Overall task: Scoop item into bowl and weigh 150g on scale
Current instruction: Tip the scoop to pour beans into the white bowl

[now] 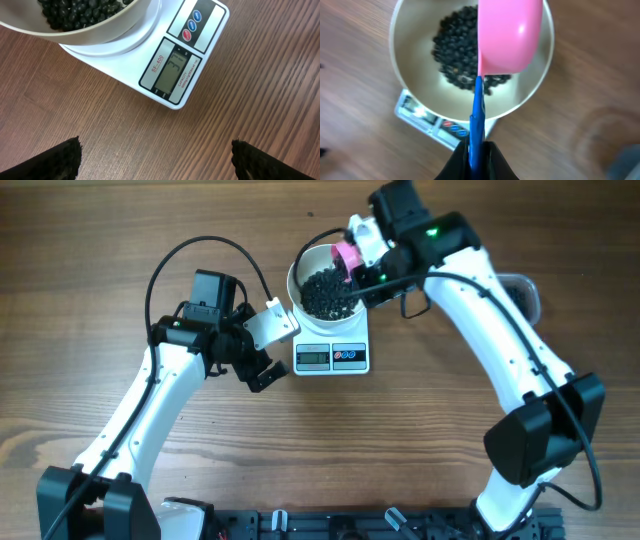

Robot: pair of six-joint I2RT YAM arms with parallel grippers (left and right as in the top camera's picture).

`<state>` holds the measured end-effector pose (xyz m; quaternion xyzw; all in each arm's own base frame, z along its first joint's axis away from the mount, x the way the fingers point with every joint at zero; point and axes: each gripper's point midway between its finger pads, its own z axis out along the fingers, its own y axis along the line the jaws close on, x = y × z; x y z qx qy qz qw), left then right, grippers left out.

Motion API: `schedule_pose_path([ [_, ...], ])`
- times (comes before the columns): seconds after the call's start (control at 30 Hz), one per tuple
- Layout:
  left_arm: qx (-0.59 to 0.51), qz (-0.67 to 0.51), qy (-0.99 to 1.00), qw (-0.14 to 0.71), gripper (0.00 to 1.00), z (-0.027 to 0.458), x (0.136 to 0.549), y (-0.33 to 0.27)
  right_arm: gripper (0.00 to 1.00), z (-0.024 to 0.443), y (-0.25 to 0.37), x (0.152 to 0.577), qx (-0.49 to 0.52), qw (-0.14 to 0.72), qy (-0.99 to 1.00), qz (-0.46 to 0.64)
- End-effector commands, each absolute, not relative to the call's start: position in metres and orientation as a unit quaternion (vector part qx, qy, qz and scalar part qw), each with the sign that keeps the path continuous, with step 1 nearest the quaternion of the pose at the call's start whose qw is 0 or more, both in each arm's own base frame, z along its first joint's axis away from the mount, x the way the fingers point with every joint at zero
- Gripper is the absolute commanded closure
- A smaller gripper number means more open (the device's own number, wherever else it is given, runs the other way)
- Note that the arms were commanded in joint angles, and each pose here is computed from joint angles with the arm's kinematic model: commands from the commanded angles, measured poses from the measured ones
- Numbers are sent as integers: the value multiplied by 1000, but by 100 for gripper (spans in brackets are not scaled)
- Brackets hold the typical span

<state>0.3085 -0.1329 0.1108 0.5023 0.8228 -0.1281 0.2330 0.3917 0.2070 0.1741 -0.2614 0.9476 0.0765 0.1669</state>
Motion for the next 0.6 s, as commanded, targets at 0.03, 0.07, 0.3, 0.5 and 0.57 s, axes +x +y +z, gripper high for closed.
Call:
schedule_pose_path([
  [0.03, 506, -137, 818, 236, 0, 111, 309, -135, 96, 197, 201, 403, -312, 223, 923, -39],
  [0.07, 506, -137, 818, 236, 0, 111, 309, -135, 96, 198, 204, 404, -318, 227, 919, -44],
  [0.3, 506, -137, 818, 236, 0, 111, 309, -135, 96, 202, 206, 408, -323, 242, 913, -59],
  [0.5, 506, -137, 818, 236, 0, 111, 309, -135, 96, 215, 197, 413, -270, 258, 927, -23],
  [0.57, 506, -137, 818, 236, 0, 111, 309, -135, 96, 230, 180, 416, -235, 269, 934, 2],
])
